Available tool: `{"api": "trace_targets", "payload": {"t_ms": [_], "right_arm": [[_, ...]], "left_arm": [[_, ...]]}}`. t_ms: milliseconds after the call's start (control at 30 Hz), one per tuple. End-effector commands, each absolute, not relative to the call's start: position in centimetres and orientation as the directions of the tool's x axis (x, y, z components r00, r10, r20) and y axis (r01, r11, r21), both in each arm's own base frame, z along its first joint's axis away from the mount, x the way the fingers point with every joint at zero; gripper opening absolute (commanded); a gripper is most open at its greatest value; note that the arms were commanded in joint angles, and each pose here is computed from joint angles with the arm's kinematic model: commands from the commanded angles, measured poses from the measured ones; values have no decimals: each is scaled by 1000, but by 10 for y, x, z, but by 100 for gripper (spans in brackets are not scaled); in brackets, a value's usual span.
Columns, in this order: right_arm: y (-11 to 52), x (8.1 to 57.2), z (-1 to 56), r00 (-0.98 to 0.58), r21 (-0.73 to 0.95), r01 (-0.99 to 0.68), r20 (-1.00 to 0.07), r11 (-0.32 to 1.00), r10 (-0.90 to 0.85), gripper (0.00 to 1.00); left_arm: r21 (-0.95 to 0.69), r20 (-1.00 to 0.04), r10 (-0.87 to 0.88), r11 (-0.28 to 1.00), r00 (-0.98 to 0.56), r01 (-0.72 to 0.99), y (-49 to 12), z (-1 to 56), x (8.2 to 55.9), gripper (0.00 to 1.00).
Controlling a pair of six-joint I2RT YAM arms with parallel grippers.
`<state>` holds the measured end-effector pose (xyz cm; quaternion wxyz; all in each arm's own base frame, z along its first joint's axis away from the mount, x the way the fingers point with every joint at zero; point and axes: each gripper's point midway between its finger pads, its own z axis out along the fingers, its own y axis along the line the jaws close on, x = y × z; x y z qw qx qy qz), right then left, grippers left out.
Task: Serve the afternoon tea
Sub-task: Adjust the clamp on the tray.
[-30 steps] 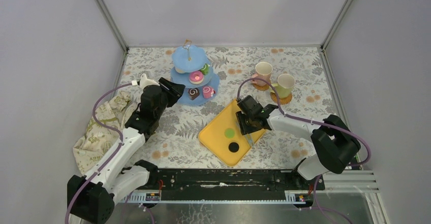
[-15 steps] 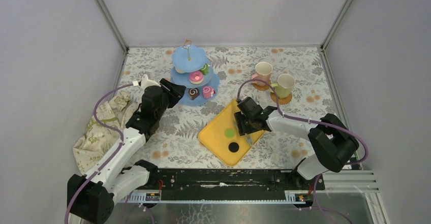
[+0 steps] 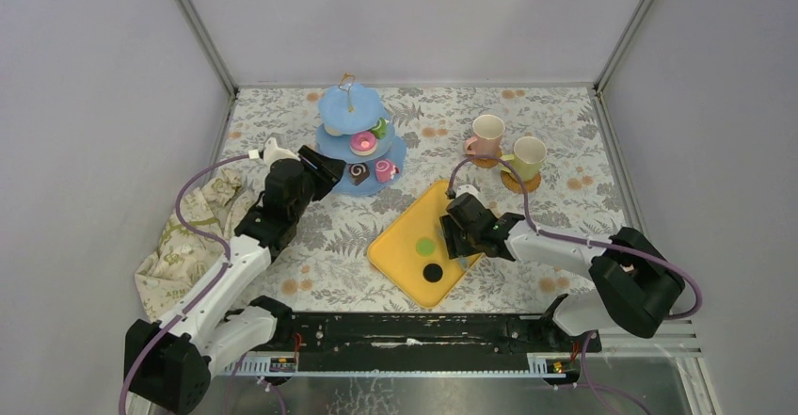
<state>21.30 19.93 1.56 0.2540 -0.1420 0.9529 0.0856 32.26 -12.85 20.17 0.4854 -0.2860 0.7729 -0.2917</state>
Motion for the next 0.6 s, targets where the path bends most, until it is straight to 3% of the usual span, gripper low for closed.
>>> {"api": "trace_targets", "payload": {"t_ms": [0, 567], "right_arm": [[199, 219, 26, -791, 91, -276, -587, 957, -172, 61], [206, 211, 12, -745, 116, -238, -659, 964, -105, 58]], "left_arm": [[-713, -614, -709, 687, -349, -142, -128, 205, 323, 58], [-705, -624, -703, 695, -343, -143, -128, 206, 321, 59]]}}
